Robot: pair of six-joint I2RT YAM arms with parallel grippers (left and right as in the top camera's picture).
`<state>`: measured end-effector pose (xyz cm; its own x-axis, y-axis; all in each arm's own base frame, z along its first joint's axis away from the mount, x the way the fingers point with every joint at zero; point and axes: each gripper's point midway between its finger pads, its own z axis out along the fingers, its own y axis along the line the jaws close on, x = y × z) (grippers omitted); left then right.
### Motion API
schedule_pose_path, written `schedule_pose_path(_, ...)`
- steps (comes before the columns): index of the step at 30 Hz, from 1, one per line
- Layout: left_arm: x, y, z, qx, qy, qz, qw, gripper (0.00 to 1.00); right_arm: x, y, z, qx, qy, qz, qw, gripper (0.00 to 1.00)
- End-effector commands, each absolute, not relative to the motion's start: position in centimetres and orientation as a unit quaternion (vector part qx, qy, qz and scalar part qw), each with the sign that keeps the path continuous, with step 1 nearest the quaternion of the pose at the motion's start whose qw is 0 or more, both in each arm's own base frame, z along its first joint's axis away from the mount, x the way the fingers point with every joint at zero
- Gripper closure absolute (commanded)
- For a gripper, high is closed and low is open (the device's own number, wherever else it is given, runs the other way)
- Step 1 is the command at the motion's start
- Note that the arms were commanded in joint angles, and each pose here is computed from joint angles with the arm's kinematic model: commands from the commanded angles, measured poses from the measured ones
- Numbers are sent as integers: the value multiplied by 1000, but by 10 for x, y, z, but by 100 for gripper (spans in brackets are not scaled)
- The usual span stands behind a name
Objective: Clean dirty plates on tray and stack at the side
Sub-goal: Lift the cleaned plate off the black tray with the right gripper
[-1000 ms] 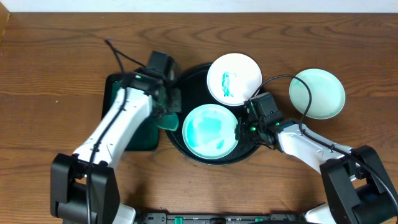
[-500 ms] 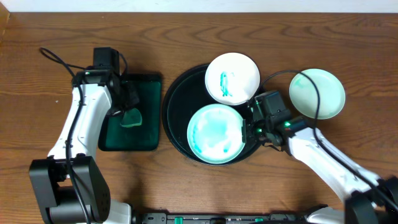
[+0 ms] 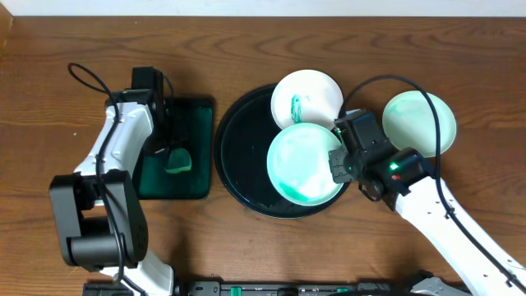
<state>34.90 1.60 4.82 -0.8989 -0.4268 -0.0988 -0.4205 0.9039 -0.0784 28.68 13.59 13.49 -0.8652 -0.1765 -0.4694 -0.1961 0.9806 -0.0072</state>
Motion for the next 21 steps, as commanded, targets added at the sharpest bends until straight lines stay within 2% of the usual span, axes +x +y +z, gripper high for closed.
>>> schedule_pose_path(1, 352, 16, 50, -221, 973, -31, 61, 93, 304, 124, 180, -101, 940, -71, 317, 99)
schedule_pose_path(8, 351, 16, 50, -221, 973, -31, 61, 92, 308, 125, 231, -144, 890, -186, 390, 99)
schedule_pose_path(16, 351, 16, 49, -221, 973, -31, 59, 92, 297, 144, 249, -204, 848, -244, 423, 99)
schedule_pose_path(21, 350, 16, 49, -221, 973, -31, 59, 92, 291, 144, 273, -245, 796, -332, 444, 99)
